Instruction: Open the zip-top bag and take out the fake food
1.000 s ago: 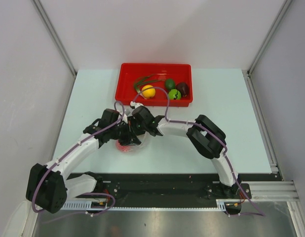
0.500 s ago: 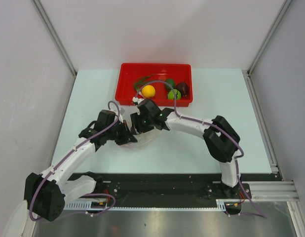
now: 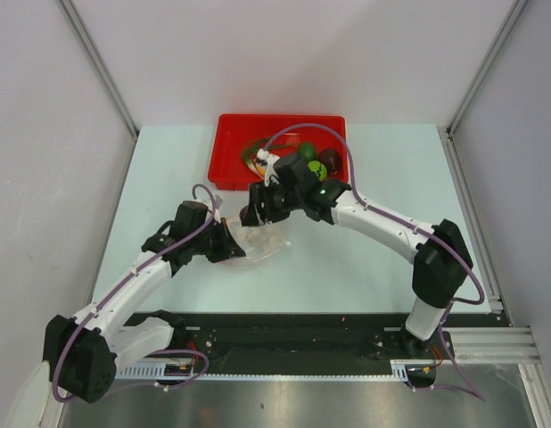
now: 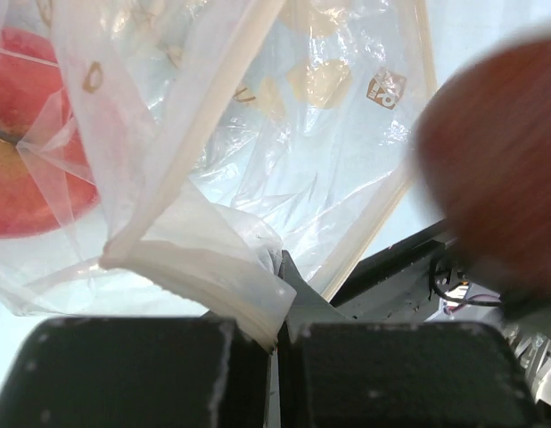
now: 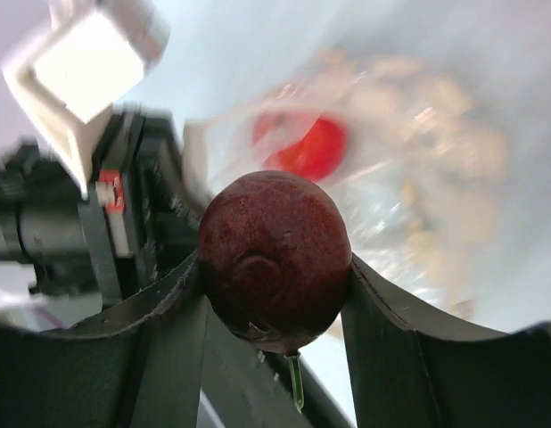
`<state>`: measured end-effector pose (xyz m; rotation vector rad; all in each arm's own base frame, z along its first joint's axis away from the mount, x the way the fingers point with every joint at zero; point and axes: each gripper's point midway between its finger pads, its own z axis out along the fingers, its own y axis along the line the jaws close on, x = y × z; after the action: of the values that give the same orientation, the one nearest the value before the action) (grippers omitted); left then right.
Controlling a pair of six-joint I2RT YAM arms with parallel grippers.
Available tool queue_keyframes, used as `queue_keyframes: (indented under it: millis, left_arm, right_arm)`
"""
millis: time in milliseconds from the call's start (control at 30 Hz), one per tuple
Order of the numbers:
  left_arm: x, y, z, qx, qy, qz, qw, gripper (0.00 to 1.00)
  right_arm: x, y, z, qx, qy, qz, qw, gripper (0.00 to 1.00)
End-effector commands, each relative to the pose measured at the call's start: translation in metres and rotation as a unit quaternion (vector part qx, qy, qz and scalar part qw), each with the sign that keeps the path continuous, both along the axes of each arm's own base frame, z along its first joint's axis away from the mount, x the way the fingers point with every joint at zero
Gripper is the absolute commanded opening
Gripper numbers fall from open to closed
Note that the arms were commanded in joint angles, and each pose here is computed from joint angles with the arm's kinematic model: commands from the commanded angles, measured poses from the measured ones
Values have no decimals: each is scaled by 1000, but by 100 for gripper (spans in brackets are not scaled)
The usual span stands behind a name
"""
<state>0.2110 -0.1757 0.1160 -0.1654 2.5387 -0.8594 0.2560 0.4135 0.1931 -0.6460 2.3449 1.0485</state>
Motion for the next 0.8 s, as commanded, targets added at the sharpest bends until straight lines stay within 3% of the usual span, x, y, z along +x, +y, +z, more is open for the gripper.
queue_keyframes:
  millis: [0,167,233,300,367,400,433,600,767]
  left_arm:
    - [6,-1,7,-2,-30,-15,999,0]
    - [6,-2,12,9,-35,-40,999,0]
    - [4,-4,15,4,-36,-51,998,0]
    - [3,-9,23,-5,-44,-68,997,0]
    - [4,-9,29,-1,-52,-80,995,0]
    - [4,-8,31,2,-54,-81,995,0]
    - [3,-7,31,7,-53,-86,995,0]
    - [4,-5,39,17,-62,-91,994,0]
    - [0,-8,41,5,-60,-99,993,0]
  right_arm:
    - [60,-21,55,55,-70,-96,991,8]
    - [152,-49,57,44,-106,-183,976,8]
    - [183,-60,24,9,-94,-205,974,9]
    - [209,-63,27,0,-117,-216,969,12]
    - [235,-73,-5,-34,-106,-235,966,20]
    - [247,-73,4,-27,-115,-242,963,23]
    - [259,-81,-25,-49,-95,-253,962,26]
    - [290,-85,-41,-67,-91,-264,958,39]
    - [292,-92,-70,-87,-66,-275,955,67]
